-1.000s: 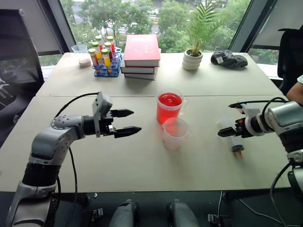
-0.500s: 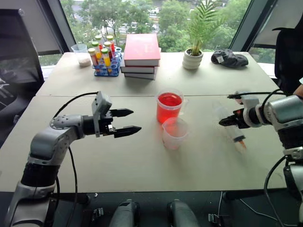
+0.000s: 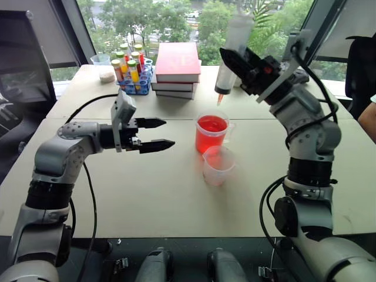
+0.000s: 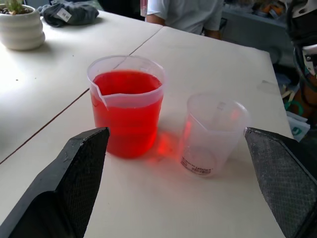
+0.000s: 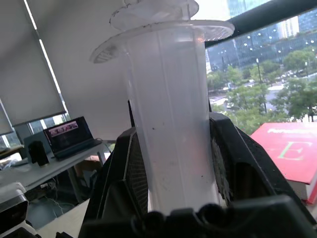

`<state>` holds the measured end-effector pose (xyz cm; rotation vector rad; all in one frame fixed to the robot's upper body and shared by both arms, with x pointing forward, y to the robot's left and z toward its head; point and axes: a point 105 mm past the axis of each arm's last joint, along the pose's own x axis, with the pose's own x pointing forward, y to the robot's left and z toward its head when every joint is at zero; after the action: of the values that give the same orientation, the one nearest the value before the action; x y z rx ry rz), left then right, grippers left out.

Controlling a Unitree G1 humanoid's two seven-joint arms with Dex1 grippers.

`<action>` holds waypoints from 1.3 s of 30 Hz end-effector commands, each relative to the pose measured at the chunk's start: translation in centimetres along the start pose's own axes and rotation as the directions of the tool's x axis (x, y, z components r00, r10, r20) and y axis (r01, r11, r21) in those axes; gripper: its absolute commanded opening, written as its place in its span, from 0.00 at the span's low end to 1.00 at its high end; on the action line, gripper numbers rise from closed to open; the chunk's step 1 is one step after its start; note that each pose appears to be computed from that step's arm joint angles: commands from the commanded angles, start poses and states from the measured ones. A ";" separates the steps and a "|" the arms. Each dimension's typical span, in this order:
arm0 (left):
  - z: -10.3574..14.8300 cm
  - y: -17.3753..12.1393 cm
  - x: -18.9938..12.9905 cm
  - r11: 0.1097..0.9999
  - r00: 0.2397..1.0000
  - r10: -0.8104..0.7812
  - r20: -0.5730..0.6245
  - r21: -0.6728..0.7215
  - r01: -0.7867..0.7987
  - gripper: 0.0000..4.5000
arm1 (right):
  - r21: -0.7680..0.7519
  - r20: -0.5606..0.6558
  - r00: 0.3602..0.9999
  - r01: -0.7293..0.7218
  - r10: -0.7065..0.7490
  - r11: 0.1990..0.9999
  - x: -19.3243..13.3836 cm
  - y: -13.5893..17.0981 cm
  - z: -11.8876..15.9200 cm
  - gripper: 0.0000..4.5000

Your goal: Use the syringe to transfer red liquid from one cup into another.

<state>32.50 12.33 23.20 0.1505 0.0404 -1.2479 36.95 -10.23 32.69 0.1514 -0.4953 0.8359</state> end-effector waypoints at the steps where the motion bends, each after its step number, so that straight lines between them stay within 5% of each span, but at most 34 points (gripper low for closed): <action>1: 1.2 0.0 0.0 0.999 1.000 -0.015 0.000 0.045 0.015 1.00 | -0.037 0.037 0.999 -0.003 0.004 0.999 -0.6 0.1 -1.5 0.31; 10: 4.7 1.5 1.9 0.990 0.997 -0.053 0.054 0.133 0.046 1.00 | -0.031 -0.024 1.000 0.015 -0.016 0.999 -1.8 0.8 -7.5 0.31; 28: 10.2 4.3 9.2 0.979 0.975 -0.114 0.190 0.191 0.077 1.00 | -0.074 -0.103 0.994 0.038 -0.046 0.997 -2.4 0.0 -9.6 0.31; 31: 10.3 4.5 9.6 0.979 0.974 -0.114 0.197 0.192 0.076 0.80 | -0.080 -0.111 0.993 0.034 -0.042 0.996 -2.5 0.1 -9.7 0.31; 37: 10.2 4.8 10.6 0.980 0.974 -0.101 0.201 0.189 0.063 0.10 | -0.088 -0.118 0.992 0.028 -0.039 0.996 -2.5 0.1 -9.8 0.31; 39: 10.2 4.8 10.8 0.980 0.974 -0.097 0.207 0.189 0.057 0.01 | -0.091 -0.121 0.992 0.026 -0.037 0.996 -2.6 0.1 -9.8 0.31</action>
<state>40.41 2.65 30.38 0.1319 -0.1827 -1.3385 39.33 -8.96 21.73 0.0460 -0.3666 0.7727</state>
